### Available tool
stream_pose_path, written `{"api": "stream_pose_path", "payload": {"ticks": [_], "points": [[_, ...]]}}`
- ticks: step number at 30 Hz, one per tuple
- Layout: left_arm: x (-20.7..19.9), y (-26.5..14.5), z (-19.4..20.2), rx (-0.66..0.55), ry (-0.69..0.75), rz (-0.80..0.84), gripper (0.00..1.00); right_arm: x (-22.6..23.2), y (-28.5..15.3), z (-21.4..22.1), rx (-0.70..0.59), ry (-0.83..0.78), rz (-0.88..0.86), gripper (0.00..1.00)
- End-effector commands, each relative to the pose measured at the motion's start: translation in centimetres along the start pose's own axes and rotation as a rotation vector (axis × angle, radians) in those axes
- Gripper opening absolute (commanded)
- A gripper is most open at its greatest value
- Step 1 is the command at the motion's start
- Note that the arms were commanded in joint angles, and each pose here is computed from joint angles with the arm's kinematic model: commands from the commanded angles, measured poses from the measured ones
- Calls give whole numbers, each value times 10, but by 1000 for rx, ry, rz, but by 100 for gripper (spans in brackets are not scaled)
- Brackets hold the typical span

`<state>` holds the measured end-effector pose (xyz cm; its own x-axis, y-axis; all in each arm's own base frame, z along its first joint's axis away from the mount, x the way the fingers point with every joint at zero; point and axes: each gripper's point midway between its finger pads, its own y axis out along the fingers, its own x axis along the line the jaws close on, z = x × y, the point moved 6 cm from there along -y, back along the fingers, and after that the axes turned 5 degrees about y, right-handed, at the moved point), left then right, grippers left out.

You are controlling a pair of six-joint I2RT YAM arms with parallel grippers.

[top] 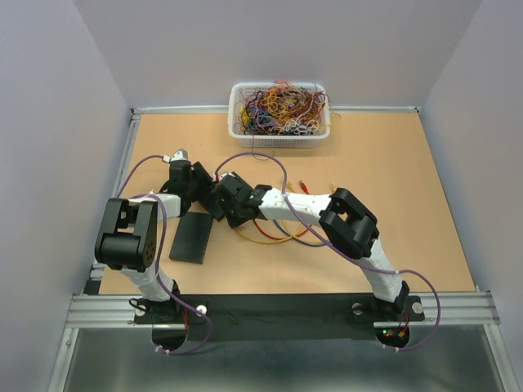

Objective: Insert the plug into the switch port

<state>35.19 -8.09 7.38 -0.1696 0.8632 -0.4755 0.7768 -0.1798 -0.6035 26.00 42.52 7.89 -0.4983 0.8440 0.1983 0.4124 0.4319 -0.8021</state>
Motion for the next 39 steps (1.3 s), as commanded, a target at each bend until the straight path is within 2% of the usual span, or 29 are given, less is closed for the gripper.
{"api": "stream_pose_path", "payload": {"ticks": [1, 14, 31, 39], "points": [[-4, -8, 1, -5, 27, 16, 61, 10, 2, -11, -33, -17, -8, 0], [-7, -8, 4, -12, 40, -3, 61, 23, -3, -24, -51, -14, -25, 0], [-9, -8, 6, -12, 63, -16, 61, 19, -11, -46, -128, -27, 67, 1], [-10, -8, 7, -10, 71, -19, 61, 21, -6, -45, -119, -17, 61, 0]]}}
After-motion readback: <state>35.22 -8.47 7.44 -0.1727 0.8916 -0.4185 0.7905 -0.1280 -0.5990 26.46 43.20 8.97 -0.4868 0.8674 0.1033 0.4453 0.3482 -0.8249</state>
